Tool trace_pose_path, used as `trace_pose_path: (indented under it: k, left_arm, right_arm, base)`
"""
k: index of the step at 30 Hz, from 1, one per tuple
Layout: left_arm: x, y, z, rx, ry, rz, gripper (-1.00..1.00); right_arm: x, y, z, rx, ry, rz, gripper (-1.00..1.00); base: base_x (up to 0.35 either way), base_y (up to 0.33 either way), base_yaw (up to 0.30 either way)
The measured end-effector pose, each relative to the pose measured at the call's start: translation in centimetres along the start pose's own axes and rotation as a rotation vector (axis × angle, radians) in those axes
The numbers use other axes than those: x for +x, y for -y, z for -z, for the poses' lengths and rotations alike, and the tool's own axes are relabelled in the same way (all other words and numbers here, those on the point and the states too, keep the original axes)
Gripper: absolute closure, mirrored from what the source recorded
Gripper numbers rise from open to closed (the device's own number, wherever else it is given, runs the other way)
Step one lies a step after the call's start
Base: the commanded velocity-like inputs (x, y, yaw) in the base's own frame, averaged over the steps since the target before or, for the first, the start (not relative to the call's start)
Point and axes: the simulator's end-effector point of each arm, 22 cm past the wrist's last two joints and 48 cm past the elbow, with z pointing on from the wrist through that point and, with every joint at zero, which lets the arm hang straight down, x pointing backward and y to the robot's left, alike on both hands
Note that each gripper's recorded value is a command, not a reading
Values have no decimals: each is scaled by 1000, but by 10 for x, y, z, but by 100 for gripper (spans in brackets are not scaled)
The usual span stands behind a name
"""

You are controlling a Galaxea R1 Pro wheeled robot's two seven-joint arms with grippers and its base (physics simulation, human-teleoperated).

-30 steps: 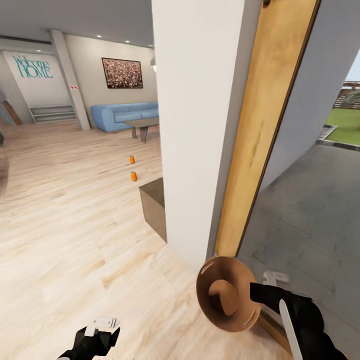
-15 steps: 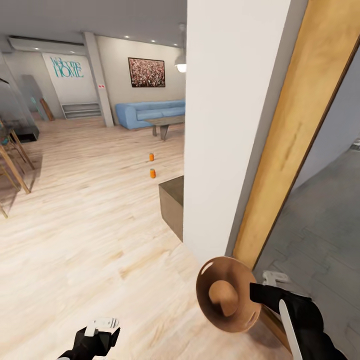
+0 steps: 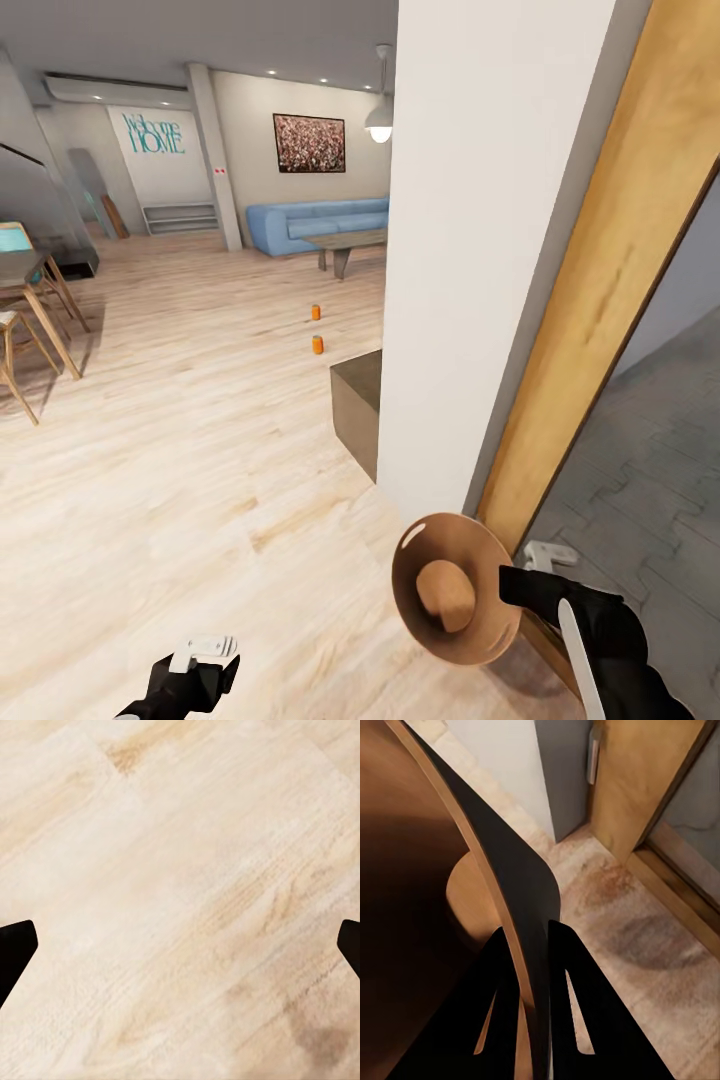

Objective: Put the three can of soda from the living room inside the tash can in the kitchen.

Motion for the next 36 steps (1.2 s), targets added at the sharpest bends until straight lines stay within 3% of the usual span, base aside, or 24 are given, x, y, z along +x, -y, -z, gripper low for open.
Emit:
trace_pose_path:
  k: [11, 36]
  left_arm:
    - [1, 0, 0, 0, -4, 1, -100]
    - [6, 1, -1, 4, -19, 0, -100]
  right_arm:
    - [0, -1, 0, -3, 0, 2, 100]
    - [2, 0, -1, 2, -5, 5, 100]
  base:
    - [23, 3, 136]
    - [300, 120, 268]
